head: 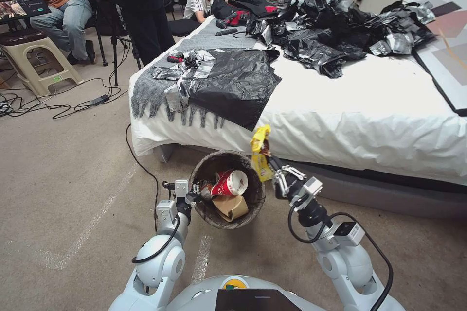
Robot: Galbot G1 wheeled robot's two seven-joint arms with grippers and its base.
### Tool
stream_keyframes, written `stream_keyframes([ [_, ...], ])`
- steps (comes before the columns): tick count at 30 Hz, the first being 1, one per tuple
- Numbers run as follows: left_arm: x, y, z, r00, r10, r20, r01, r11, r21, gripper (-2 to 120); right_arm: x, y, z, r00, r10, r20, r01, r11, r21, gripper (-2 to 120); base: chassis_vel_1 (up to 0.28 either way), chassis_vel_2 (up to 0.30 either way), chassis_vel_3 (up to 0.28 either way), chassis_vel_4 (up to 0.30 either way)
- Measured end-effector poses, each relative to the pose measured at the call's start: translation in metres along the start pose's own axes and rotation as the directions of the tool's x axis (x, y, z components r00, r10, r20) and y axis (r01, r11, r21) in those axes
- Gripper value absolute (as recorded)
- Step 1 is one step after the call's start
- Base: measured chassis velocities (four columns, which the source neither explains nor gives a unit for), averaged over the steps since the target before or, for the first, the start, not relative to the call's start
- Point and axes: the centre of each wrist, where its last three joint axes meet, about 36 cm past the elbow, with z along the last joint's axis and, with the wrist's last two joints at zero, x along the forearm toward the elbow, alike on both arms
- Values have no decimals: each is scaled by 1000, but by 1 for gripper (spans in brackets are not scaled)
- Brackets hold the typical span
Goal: Pick up the trash bin, then pick up the garbage from the floor and place it into the trash bin.
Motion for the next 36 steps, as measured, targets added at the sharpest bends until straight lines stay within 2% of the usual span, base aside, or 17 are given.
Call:
stream_keyframes([
  [9, 1, -2, 1, 1000, 7, -7, -7, 1000, 6, 0, -2, 15, 28, 996, -47, -72, 44, 998, -50, 0, 0, 0, 0, 0],
  [17, 3, -3, -2, 1000, 10, -5, -10, 1000, 16, 0, 1, 24, 61, 991, -27, -128, 12, 993, -114, 0, 0, 0, 0, 0],
  [19, 3, -3, -2, 1000, 9, -6, -9, 1000, 19, 0, 3, 26, 75, 988, 1, -154, -24, 989, -147, 0, 0, 0, 0, 0],
  [36, 4, -8, -4, 1000, 22, -22, -21, 999, 48, 0, 5, 29, 105, 975, 23, -220, -62, 983, -172, 0, 0, 0, 0, 0],
])
